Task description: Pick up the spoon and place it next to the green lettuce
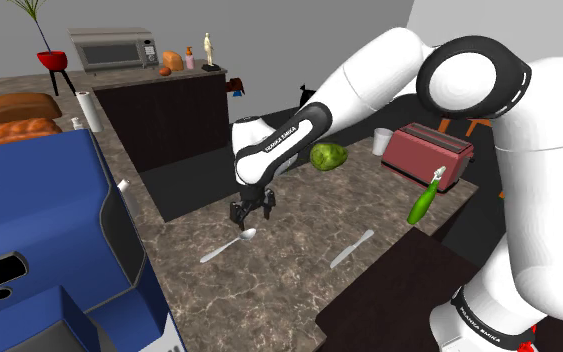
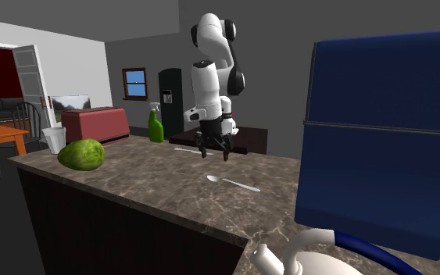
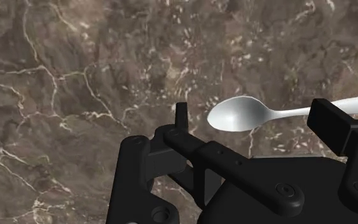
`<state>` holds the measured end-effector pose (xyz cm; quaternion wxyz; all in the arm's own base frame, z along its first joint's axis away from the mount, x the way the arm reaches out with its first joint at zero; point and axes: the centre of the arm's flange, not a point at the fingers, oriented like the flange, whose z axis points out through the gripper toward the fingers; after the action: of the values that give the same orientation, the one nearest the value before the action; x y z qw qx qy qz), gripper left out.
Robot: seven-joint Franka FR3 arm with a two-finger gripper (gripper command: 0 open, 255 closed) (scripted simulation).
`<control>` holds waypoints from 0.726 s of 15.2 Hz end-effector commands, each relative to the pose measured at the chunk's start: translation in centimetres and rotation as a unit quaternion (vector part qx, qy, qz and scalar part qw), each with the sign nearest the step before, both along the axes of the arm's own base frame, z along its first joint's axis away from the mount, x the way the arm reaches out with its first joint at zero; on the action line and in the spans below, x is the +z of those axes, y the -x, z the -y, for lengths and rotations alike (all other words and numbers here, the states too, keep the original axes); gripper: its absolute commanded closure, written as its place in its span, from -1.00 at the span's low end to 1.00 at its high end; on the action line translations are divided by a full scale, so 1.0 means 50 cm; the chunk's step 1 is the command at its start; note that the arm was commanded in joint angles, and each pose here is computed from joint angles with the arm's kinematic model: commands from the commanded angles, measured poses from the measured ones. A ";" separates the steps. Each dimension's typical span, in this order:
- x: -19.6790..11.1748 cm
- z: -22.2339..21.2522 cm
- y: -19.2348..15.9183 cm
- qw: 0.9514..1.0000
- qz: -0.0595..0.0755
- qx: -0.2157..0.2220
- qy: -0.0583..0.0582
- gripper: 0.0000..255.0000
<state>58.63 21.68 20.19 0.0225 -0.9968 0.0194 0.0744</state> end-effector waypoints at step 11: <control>-0.130 -0.020 -0.018 1.000 -0.003 -0.005 0.003 -1.00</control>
<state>59.51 22.66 13.82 0.0200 -0.9965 0.0245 0.0777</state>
